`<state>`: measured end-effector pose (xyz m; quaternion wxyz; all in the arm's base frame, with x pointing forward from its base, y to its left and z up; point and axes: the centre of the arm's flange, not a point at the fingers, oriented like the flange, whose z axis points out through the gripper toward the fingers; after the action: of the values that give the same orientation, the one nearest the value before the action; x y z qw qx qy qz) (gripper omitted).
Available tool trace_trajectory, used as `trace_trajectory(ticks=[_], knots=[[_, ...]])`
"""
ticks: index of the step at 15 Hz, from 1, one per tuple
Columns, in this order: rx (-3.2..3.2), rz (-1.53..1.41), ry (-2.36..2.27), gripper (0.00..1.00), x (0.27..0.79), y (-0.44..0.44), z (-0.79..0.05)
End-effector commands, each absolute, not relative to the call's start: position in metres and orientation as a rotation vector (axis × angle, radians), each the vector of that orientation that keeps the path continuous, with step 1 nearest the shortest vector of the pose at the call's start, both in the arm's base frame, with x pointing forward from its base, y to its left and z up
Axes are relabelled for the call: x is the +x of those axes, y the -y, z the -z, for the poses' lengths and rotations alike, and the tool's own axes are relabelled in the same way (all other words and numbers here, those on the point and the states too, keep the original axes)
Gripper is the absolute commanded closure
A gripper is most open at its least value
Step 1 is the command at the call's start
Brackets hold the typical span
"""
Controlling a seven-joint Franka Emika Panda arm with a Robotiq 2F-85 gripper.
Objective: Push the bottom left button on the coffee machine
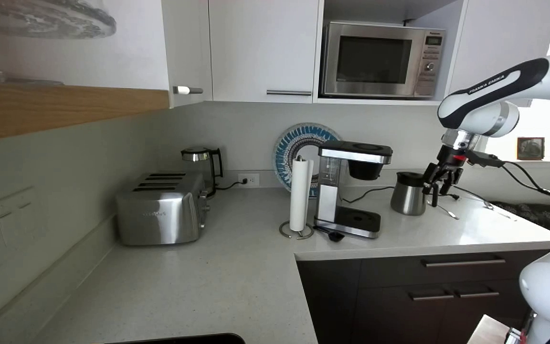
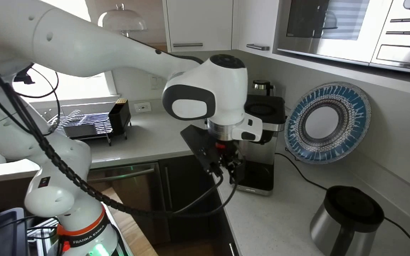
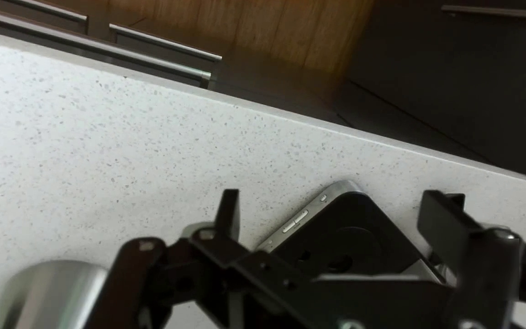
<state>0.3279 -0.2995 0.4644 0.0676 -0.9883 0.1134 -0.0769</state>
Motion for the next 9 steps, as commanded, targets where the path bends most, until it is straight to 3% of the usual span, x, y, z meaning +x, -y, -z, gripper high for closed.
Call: trace_trajectory(ticks=[1, 3, 4, 9], knots=[[-3.101, 0.353, -0.313, 0.00, 0.300, 0.248, -0.468], [-3.136, 0.455, -0.281, 0.00, 0.295, 0.235, -0.470], [-3.100, 0.376, -0.282, 0.00, 0.315, 0.260, -0.475], [-3.094, 0.404, -0.284, 0.00, 0.313, 0.259, -0.477]])
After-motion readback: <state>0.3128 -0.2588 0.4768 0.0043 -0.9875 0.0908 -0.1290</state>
